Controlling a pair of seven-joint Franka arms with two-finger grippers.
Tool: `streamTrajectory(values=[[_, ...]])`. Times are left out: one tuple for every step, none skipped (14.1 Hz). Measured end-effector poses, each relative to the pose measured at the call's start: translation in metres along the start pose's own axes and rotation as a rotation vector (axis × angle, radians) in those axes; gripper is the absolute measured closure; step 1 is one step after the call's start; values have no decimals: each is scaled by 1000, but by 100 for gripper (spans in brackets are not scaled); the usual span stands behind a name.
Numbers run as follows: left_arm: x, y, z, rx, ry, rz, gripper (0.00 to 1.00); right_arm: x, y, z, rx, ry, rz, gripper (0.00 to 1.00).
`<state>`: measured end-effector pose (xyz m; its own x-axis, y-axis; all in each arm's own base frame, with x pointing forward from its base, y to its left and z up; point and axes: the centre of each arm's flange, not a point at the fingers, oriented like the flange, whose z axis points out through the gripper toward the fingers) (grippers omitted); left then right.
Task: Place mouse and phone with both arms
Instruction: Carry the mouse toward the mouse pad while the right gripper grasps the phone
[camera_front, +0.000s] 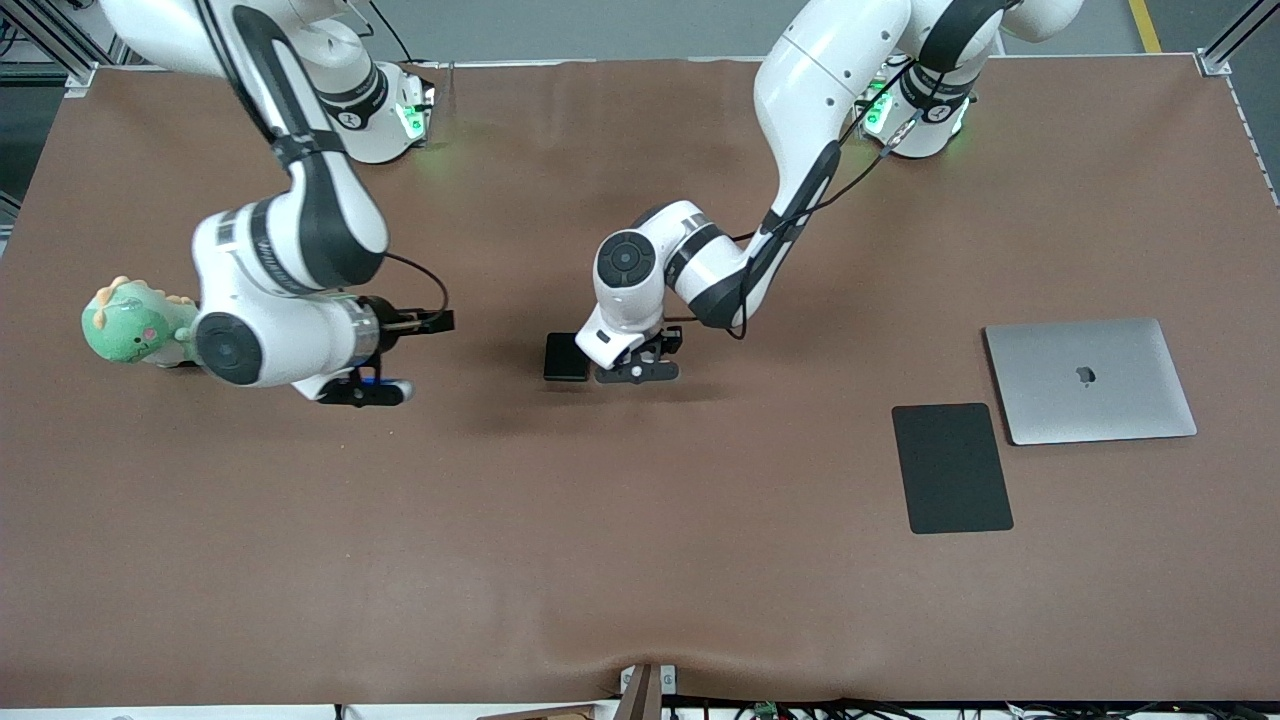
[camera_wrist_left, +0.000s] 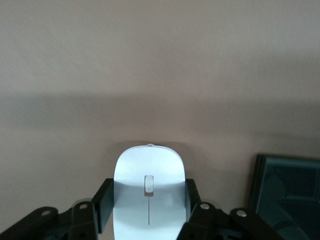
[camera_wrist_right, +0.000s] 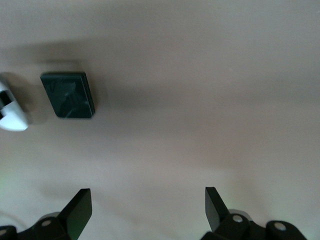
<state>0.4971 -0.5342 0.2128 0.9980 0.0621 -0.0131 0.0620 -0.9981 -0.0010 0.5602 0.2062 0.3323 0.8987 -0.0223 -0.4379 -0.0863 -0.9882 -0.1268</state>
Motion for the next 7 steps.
streamTrajectory(values=[[17,-12,-15,-4,9,-20,40,-1,-13,15,-6,25,12,0],[38,-30,-33,-4,17,-37,40,-4,-28,31,-15,44,21,0],[63,-55,-50,-2,22,-47,40,-7,-43,47,-26,58,26,0],[90,-86,-67,-2,28,-55,40,-9,-58,63,-36,75,32,0],[119,-122,-81,-2,32,-60,40,-10,-74,78,-42,99,40,0],[145,-161,-89,-2,35,-63,40,-9,-90,92,-45,128,43,0],[168,-199,-93,0,36,-59,40,-9,-103,106,-47,154,40,0]])
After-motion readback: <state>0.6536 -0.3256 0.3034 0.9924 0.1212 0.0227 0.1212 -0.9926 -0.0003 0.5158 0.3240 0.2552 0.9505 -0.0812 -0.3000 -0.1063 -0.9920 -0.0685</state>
